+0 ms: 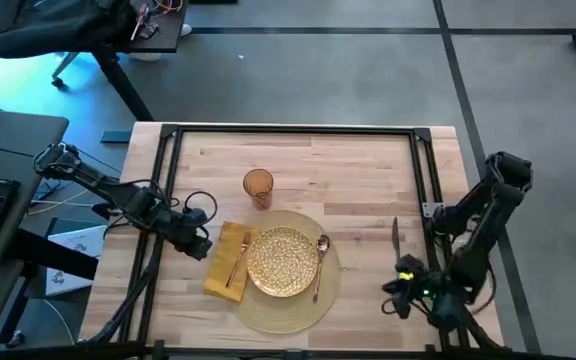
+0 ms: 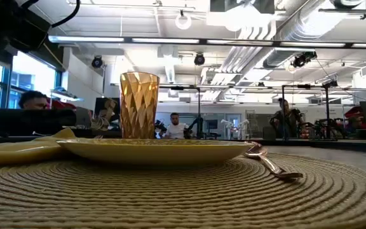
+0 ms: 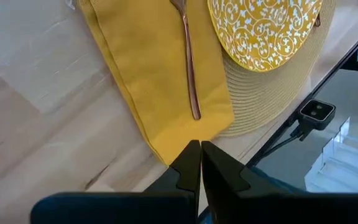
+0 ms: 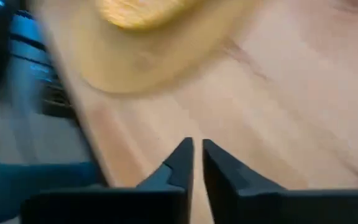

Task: Set table place
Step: Put the brown table knife on the yellow tablemat to the right of the brown spoon

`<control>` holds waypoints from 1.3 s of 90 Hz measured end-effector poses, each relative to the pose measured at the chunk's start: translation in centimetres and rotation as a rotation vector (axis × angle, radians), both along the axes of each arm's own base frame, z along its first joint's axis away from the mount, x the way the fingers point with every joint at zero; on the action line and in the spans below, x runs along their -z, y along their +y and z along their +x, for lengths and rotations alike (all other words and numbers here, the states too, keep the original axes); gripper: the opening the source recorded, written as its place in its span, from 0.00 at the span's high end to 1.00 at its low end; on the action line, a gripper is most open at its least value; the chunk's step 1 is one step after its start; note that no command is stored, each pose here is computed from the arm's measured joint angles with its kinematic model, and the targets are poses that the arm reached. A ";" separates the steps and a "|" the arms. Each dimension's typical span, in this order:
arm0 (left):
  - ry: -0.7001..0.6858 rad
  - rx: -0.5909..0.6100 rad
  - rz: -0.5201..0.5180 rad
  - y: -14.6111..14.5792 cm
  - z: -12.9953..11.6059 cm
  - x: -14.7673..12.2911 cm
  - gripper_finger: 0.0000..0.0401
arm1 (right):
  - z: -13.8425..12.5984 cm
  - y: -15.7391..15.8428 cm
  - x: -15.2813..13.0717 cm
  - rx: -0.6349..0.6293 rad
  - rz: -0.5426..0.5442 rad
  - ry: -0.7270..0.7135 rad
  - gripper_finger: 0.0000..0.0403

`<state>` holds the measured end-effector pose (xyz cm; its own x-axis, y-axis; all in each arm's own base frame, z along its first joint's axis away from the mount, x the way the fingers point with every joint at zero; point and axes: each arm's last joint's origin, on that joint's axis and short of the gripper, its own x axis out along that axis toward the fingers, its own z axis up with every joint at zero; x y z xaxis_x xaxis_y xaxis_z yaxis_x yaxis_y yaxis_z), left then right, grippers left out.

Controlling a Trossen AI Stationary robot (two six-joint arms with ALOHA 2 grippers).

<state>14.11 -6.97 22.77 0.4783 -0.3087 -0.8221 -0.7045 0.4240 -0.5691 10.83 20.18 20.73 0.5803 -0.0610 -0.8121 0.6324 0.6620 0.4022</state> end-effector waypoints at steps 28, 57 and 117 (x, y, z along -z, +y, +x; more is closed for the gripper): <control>-0.009 -0.022 0.019 0.1 0.0 0.0 1.00 | -1.0 0.1 3.5 0.183 -0.218 0.231 0.96; -0.002 -0.034 0.007 0.1 0.0 0.0 1.00 | -0.8 0.2 5.6 0.221 -0.335 0.351 0.92; -0.011 -0.026 0.023 0.1 0.1 0.0 1.00 | 0.5 -0.5 11.6 0.239 -0.367 0.178 0.54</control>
